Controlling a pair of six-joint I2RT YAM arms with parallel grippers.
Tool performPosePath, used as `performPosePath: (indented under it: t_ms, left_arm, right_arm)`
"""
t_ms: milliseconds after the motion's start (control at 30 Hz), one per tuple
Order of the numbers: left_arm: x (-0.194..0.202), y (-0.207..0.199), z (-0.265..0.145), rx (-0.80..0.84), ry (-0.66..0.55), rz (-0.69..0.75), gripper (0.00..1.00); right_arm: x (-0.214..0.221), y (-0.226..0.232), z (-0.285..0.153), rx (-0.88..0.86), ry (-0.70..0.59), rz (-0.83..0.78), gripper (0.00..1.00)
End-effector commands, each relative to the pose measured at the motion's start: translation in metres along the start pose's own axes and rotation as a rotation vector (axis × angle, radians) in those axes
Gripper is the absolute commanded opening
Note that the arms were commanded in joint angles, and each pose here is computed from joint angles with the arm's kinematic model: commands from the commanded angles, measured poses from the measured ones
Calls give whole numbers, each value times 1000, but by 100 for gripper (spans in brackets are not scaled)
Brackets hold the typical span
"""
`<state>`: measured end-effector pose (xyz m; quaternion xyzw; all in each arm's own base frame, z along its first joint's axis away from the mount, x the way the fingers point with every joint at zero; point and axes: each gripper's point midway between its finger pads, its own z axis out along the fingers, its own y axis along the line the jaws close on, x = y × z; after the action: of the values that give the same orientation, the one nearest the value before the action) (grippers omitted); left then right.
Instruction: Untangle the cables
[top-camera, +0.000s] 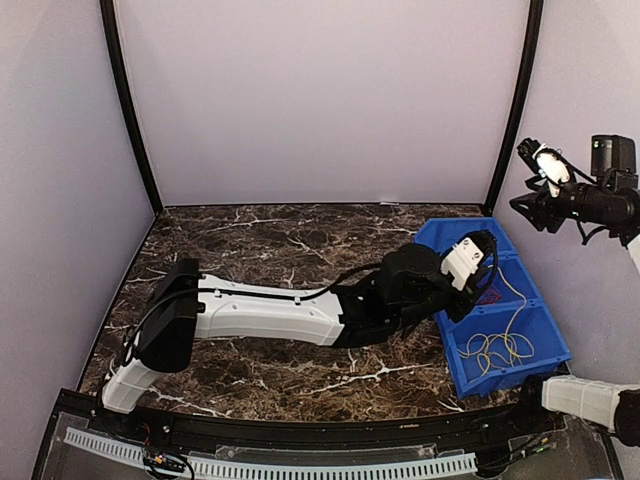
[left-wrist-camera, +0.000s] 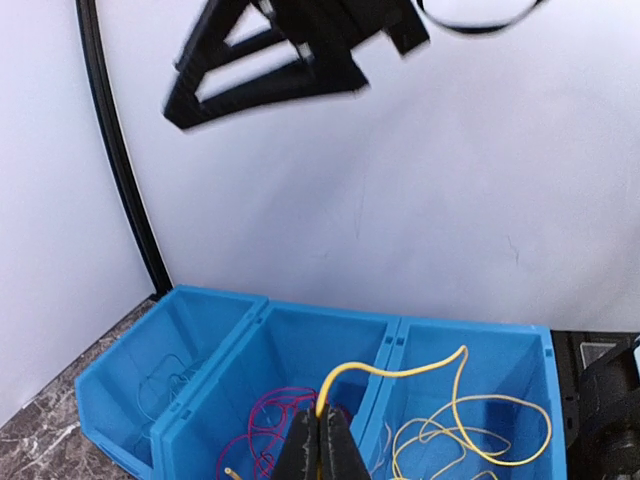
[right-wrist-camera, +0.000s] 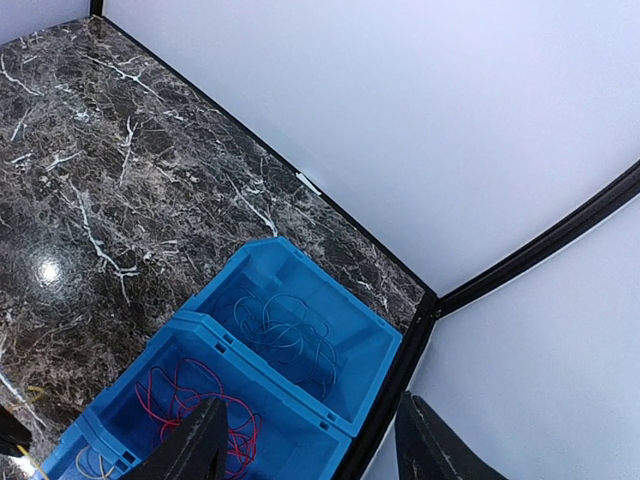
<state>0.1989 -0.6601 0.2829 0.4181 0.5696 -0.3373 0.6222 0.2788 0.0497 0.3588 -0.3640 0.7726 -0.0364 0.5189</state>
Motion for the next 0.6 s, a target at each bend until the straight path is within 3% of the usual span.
performPosePath:
  t_ms: [0,500,567]
  left_arm:
    - [33,-20,14,61,68,-7,0]
    - [97,-90,24,284,191,-69,0]
    - [97,-95,22,311,194,-73,5]
  right_arm:
    - [-5,-2,-1,18,-40,11,59]
    - [10,11,10,-27,-28,29,59]
    - [10,14,11,-42,-34,34,59]
